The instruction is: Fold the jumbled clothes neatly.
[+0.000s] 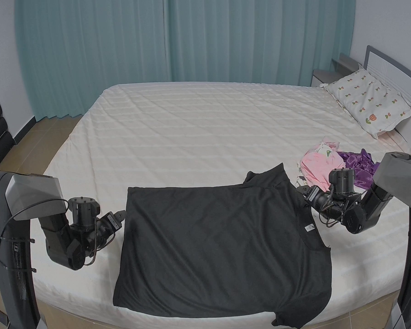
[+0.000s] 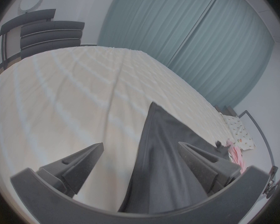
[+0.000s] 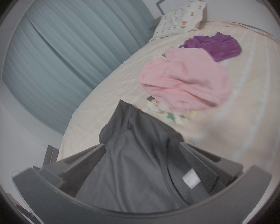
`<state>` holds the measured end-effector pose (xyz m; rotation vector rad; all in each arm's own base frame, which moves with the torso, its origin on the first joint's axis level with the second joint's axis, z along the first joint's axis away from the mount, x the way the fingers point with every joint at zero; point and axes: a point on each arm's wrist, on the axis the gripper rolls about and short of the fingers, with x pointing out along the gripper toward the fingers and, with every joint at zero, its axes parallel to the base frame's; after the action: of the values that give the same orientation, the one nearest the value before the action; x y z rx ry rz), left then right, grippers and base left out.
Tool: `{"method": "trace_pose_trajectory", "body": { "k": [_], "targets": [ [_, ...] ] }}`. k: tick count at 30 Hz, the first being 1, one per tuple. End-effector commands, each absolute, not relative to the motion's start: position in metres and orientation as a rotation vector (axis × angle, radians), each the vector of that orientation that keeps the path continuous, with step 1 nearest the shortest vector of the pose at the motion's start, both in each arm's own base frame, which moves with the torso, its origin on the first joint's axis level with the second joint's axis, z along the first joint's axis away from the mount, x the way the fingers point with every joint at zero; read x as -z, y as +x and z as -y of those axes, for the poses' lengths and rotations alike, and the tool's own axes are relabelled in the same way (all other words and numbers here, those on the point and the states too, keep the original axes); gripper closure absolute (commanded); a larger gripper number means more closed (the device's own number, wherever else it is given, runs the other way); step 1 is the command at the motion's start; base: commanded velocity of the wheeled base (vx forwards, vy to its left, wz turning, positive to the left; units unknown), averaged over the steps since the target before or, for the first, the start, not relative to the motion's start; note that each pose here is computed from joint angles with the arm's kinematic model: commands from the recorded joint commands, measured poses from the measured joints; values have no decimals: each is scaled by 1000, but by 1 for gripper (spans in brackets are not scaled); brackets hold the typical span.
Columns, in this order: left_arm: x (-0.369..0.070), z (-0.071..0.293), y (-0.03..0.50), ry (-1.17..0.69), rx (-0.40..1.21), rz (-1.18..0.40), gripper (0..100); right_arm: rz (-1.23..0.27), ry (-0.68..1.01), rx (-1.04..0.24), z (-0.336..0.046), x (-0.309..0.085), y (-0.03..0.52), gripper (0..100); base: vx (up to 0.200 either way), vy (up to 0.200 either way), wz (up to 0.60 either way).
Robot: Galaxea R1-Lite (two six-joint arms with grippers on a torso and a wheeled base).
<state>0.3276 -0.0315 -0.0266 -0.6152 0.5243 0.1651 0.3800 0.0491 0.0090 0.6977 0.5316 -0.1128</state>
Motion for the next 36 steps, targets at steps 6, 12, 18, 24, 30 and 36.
{"method": "trace_pose_trajectory", "body": {
  "k": [6, 12, 18, 24, 30, 36],
  "targets": [
    [21, 50, 211, -748, -145, -732, 0, -586, 847, 193, -32, -3, 276, 0, -200, 0, 0],
    [38, 59, 206, -698, -141, -811, 0, -594, 843, 194, -32, 1, 274, 0, 0, 0, 0],
    [47, 68, 220, -686, -112, -789, 0, -627, 855, 161, -33, 5, 273, 0, 0, 0, 0],
    [64, 72, 227, -547, -169, -764, 0, -626, 856, 162, -32, 4, 273, 0, 0, 0, 0],
    [71, 79, 236, -515, -166, -731, 0, -622, 852, 158, -32, 4, 274, 0, 0, 0, 0],
    [71, 83, 244, -516, -144, -707, 0, -628, 849, 160, -32, 5, 273, 0, 0, 0, 0]
  ]
}}
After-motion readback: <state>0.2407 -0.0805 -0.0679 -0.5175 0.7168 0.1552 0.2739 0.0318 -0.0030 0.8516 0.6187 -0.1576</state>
